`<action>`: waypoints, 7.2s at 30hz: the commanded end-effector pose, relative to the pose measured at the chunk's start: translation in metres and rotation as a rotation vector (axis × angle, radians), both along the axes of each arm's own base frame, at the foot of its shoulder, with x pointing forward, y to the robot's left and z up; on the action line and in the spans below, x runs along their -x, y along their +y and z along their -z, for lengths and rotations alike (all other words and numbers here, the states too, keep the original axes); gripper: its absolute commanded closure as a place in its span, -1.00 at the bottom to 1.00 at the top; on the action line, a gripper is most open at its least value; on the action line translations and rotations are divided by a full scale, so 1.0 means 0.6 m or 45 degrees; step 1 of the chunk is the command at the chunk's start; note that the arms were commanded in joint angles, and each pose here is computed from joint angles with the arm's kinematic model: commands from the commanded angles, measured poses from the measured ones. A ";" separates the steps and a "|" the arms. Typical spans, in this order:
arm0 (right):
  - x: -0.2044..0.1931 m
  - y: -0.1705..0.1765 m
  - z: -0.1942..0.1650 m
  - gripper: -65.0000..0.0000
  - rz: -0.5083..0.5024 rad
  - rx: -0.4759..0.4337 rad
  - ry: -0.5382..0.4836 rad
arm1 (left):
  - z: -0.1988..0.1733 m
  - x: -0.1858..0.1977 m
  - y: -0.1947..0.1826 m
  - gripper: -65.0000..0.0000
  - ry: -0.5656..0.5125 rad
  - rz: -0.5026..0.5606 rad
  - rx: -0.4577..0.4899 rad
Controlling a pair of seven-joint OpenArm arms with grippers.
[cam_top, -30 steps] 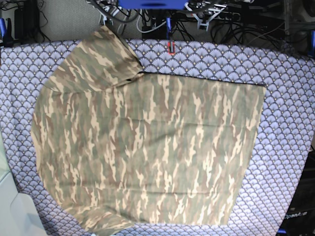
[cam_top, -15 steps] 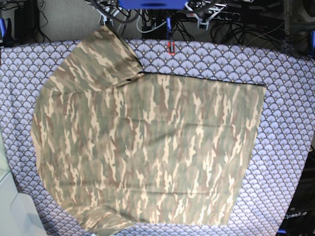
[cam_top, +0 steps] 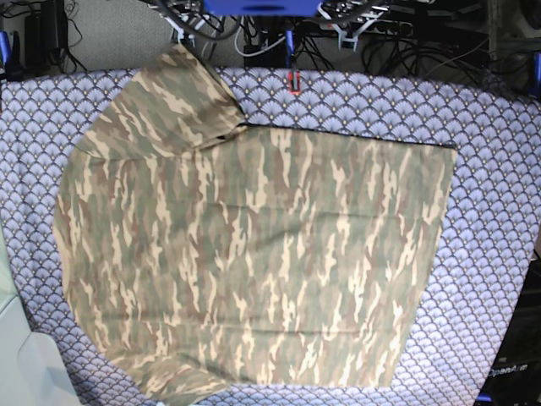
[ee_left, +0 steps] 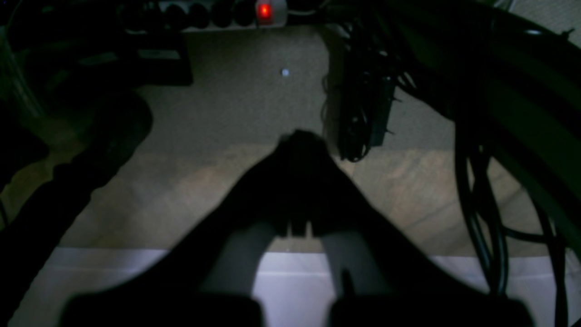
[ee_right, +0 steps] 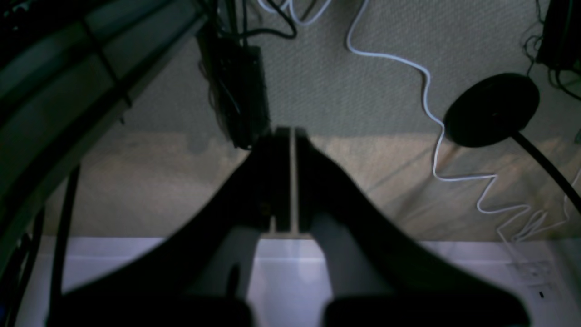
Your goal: Fold the T-shirt properly
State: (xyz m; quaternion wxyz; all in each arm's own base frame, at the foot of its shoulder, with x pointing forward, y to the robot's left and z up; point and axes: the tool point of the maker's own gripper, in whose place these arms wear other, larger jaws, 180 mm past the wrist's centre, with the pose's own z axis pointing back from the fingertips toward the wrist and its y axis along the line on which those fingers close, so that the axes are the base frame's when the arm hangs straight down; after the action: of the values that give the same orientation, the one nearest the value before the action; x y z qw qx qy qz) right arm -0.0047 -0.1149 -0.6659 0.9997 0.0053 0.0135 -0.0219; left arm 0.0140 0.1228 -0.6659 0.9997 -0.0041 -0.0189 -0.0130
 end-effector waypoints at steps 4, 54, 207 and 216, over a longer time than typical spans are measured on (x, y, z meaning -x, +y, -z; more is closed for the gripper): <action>0.016 -0.002 0.000 1.00 -0.002 -0.007 -0.036 | 0.000 0.030 -0.005 1.00 0.030 0.011 0.012; 0.169 -0.128 -0.465 1.00 -0.230 0.172 -1.454 | -0.420 0.258 -0.008 1.00 -1.292 -0.176 0.210; -0.247 -0.170 -0.340 1.00 0.191 -0.502 -0.659 | -0.431 -0.400 0.293 -0.06 -1.332 -0.642 0.001; -0.239 -0.175 -0.331 1.00 0.161 -0.453 -0.623 | -0.411 -0.407 0.277 -0.06 -1.308 -0.686 0.042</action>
State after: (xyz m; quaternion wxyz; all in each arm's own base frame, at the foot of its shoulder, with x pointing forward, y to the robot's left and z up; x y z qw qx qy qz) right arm 0.1653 -0.2012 -0.4444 0.9190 0.2468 -0.2943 -0.0892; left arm 0.2549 0.2907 -0.4250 0.8345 -0.0029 -0.4942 0.2436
